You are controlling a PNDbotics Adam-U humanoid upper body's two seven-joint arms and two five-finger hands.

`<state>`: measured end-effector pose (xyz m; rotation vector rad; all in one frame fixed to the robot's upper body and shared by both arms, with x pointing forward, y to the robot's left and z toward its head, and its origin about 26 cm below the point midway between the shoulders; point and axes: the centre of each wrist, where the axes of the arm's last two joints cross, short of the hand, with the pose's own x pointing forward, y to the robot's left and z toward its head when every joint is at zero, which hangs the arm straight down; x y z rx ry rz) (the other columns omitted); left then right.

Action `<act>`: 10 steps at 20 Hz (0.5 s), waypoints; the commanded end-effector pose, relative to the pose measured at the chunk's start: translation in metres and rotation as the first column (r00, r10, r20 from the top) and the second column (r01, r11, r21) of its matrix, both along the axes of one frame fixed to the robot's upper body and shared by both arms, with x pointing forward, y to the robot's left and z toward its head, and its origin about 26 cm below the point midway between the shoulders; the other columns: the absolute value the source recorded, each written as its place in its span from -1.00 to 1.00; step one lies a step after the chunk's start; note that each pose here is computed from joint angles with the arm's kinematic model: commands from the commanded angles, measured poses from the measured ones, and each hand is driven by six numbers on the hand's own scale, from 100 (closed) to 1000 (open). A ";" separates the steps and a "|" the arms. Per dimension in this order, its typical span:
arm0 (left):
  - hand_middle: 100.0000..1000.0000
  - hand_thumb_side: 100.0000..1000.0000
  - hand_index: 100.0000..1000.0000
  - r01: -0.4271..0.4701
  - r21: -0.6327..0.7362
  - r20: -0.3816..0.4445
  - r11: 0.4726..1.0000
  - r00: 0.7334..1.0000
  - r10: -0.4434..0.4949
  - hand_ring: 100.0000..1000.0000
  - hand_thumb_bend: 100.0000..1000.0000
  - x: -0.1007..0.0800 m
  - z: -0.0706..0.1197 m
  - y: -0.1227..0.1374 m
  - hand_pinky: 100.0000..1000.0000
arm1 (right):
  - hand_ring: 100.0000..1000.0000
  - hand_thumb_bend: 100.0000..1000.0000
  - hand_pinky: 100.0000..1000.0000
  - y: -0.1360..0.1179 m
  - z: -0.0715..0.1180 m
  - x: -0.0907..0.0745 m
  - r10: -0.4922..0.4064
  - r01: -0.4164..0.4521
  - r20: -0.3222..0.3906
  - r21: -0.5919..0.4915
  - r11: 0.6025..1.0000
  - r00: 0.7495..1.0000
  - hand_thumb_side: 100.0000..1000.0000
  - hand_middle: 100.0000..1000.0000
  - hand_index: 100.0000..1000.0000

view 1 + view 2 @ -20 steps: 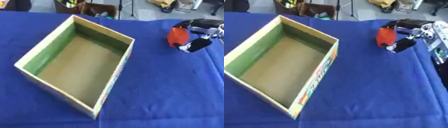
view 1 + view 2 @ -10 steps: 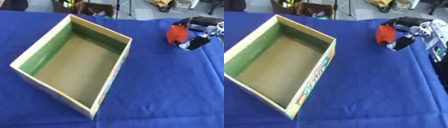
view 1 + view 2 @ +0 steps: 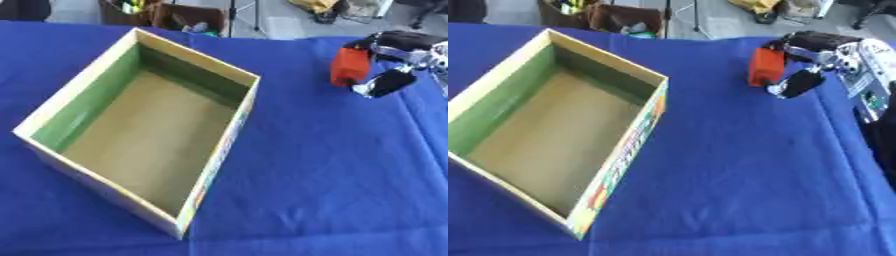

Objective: Pick up objects on the table and place them in the box.

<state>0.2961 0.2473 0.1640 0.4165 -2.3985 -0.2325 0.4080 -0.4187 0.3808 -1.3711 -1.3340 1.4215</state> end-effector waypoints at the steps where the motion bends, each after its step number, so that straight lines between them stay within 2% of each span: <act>1: 0.16 0.78 0.60 0.001 0.006 0.018 1.000 1.000 -0.001 0.01 -1.00 -0.003 0.005 0.000 -0.51 | 0.20 -1.00 0.23 -0.004 0.020 -0.011 -0.008 0.008 0.086 -0.002 1.000 0.996 -0.22 -0.45 -0.27; 7: 0.16 0.78 0.59 0.000 0.007 0.011 1.000 1.000 0.000 0.01 -1.00 -0.003 0.005 0.000 -0.52 | 0.10 -1.00 0.15 -0.003 0.019 -0.010 -0.008 0.006 0.108 0.012 1.000 0.994 -0.20 -0.63 -0.62; 10: 0.16 0.78 0.59 -0.001 0.007 0.007 1.000 1.000 0.000 0.01 -1.00 -0.003 0.005 0.000 -0.52 | 0.08 -1.00 0.12 -0.003 0.019 -0.010 -0.004 0.001 0.110 0.022 1.000 0.994 -0.20 -0.66 -0.66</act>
